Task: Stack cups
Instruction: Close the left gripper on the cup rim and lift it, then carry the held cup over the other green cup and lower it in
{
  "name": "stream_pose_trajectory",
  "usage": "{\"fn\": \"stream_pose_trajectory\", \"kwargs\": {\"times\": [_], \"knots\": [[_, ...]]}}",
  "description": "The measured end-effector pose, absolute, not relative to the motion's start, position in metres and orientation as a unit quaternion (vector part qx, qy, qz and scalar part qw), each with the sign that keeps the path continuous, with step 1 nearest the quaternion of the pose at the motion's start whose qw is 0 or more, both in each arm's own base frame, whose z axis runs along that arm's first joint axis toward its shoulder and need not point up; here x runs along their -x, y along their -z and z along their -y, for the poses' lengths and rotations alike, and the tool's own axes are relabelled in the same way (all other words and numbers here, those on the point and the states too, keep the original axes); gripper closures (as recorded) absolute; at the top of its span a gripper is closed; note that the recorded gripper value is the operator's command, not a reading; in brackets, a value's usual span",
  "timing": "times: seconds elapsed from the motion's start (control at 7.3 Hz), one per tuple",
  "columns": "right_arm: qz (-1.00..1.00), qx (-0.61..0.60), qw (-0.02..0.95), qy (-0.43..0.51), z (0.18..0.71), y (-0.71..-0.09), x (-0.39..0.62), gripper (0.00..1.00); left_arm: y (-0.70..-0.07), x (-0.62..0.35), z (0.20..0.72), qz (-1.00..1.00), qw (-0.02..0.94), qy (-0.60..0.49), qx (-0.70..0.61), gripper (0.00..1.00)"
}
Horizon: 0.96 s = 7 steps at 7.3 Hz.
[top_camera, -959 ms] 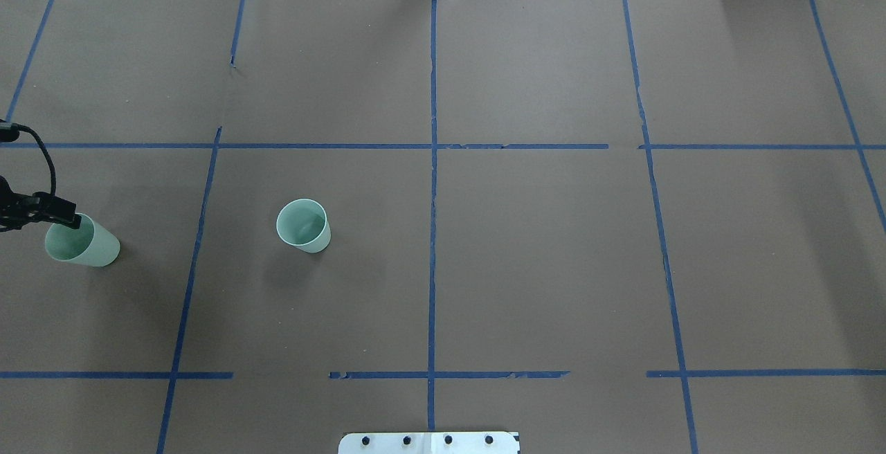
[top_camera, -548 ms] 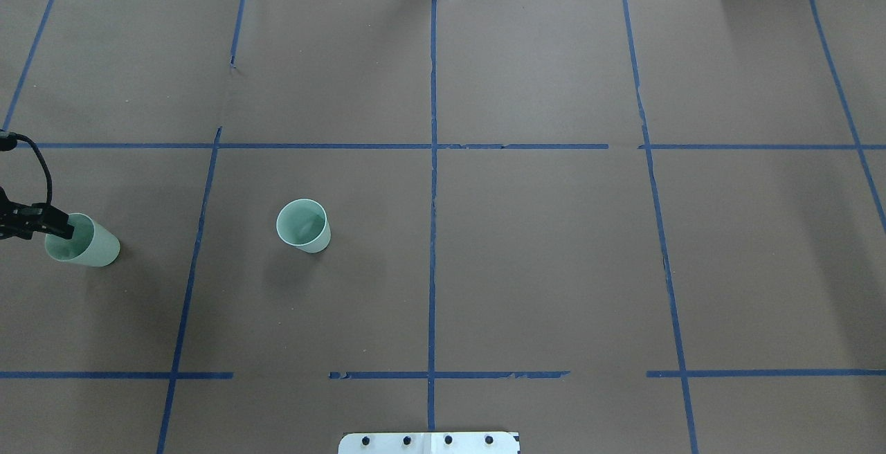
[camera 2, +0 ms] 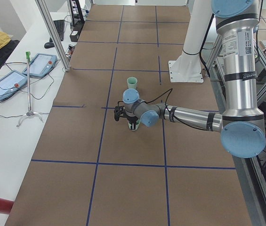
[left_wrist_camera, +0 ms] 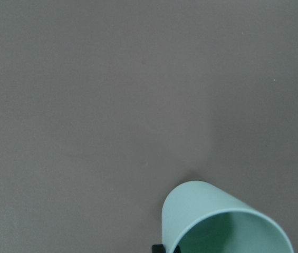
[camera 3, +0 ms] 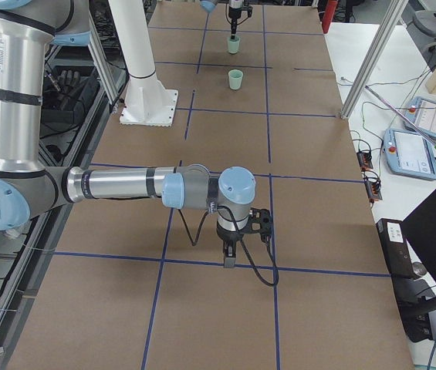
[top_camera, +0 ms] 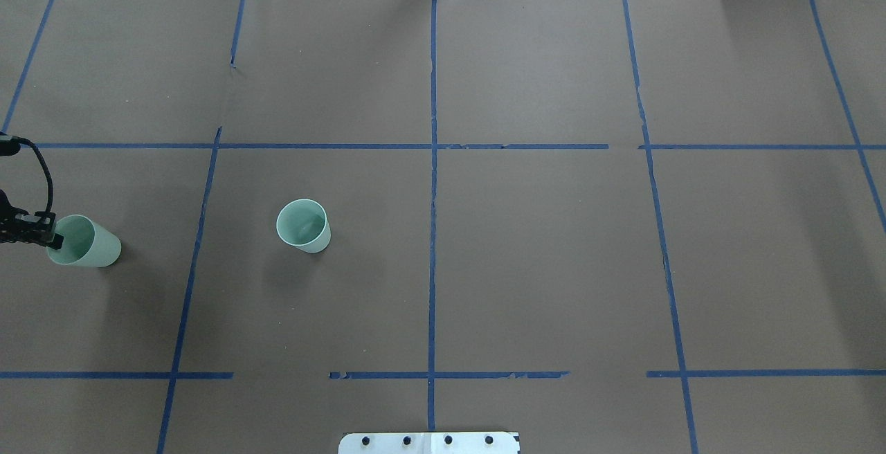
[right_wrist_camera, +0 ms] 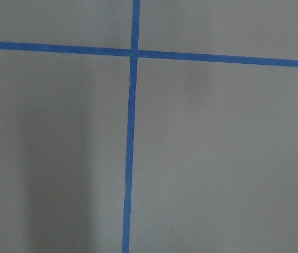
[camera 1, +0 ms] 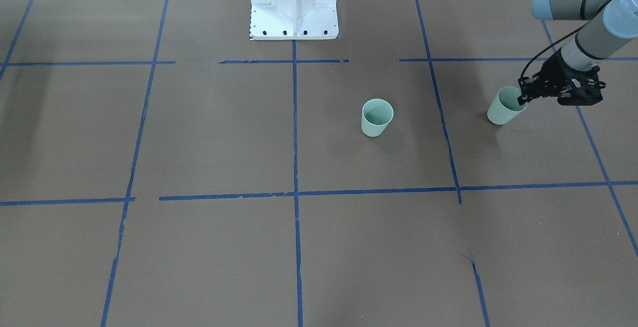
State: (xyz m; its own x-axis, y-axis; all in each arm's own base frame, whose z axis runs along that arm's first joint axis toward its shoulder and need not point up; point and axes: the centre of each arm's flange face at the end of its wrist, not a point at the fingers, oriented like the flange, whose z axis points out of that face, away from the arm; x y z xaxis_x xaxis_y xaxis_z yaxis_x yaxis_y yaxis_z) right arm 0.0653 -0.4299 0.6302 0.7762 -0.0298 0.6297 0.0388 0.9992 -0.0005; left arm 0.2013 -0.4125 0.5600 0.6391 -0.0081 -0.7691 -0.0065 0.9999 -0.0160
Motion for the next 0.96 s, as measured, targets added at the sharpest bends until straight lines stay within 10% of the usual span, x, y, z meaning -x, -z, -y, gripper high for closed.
{"fn": "stream_pose_trajectory", "kwargs": {"times": [0.96], "knots": [[0.334, 0.007, 0.942, 0.018, 0.430, -0.630, -0.066, 0.00, -0.339, -0.246, 0.462, -0.432, 0.895, 0.085, 0.071, 1.00]]}}
